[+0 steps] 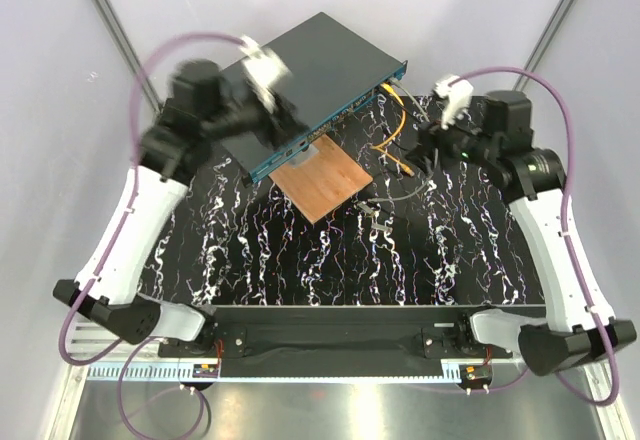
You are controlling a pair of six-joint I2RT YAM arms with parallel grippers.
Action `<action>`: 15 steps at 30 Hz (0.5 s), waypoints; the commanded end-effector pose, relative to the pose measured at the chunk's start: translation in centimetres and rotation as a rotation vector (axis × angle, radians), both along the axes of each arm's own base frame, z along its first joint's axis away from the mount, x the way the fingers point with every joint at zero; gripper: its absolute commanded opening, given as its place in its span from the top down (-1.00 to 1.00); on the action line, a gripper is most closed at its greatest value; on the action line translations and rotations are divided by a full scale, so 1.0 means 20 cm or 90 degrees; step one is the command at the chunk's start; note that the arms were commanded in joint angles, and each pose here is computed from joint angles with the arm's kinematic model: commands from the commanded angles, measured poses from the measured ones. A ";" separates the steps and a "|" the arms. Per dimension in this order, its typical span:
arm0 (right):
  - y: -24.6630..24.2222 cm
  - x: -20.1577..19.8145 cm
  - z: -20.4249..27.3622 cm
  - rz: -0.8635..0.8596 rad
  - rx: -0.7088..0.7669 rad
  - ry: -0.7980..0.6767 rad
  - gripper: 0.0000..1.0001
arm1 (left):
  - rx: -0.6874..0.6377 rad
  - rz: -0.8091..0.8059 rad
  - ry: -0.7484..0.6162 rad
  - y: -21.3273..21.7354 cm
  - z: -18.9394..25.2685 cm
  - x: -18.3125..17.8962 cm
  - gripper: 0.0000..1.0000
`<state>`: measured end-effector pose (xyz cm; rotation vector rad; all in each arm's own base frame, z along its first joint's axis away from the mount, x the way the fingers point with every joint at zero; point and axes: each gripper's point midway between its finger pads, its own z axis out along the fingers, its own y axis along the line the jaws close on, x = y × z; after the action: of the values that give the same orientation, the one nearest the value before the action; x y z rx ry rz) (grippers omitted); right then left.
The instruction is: Insert the plug into the switch port
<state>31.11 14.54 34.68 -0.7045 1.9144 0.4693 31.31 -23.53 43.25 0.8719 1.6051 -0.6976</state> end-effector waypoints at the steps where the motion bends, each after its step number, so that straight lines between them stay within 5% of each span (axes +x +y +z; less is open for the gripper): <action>1: -0.17 -0.05 -0.25 -0.077 0.042 0.145 -0.36 | 0.158 -0.168 -0.047 -0.19 -0.35 -0.22 -0.16; 8: -0.57 0.06 -0.45 -0.238 0.157 0.280 -0.39 | 0.367 -0.440 -0.077 -0.61 -0.88 -0.61 -0.21; 15: -0.83 0.11 -0.47 -0.278 0.174 0.281 -0.58 | 0.550 -0.464 0.034 -0.91 -1.42 -0.46 -0.14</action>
<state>33.30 -1.76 22.56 0.0750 2.3523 0.5920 19.54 -41.74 17.77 2.0618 1.5746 -0.6576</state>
